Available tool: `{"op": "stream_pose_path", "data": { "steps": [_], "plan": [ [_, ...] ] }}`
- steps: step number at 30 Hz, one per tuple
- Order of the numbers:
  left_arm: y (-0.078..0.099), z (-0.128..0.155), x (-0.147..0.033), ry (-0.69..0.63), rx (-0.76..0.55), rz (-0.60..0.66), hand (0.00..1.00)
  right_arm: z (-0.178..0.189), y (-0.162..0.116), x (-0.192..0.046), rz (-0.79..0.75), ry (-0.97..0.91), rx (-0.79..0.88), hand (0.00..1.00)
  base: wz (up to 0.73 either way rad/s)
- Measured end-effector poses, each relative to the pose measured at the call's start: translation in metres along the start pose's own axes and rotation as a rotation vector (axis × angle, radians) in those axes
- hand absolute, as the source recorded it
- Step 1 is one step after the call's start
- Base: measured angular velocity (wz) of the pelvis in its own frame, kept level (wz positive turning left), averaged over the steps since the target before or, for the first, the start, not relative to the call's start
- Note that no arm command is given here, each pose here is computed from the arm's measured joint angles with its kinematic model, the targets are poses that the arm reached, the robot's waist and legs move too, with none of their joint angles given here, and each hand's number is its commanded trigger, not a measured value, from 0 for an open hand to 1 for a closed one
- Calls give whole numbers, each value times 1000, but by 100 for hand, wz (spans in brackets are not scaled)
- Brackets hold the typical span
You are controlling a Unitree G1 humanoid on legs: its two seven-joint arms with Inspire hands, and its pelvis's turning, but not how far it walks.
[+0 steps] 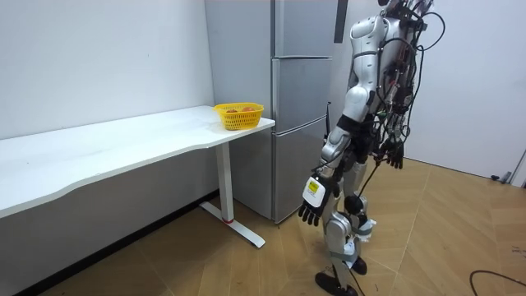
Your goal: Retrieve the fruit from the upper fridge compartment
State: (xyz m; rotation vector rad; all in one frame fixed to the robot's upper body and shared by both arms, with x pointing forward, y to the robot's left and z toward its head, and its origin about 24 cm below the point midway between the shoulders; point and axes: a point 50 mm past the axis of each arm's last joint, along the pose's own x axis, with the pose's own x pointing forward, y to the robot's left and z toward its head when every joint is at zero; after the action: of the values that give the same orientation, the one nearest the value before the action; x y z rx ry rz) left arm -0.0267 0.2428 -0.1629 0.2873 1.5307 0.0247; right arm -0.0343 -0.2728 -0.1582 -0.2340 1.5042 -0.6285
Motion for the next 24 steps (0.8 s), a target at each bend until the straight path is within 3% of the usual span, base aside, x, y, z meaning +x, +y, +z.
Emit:
{"op": "stream_pose_path", "data": {
  "steps": [3, 9, 24],
  "plan": [
    [-4, 4, 1, -9, 4, -10, 0, 10, 10, -1, 87, -19, -129, 0, 0],
    [-5, 8, 1, -1, 5, -18, 0, 28, 21, -2, 157, -66, -235, 0, 7],
    [-11, 9, 1, 10, 19, -56, 0, 31, 31, -5, 221, -79, -381, 0, 1]
  ]
}}
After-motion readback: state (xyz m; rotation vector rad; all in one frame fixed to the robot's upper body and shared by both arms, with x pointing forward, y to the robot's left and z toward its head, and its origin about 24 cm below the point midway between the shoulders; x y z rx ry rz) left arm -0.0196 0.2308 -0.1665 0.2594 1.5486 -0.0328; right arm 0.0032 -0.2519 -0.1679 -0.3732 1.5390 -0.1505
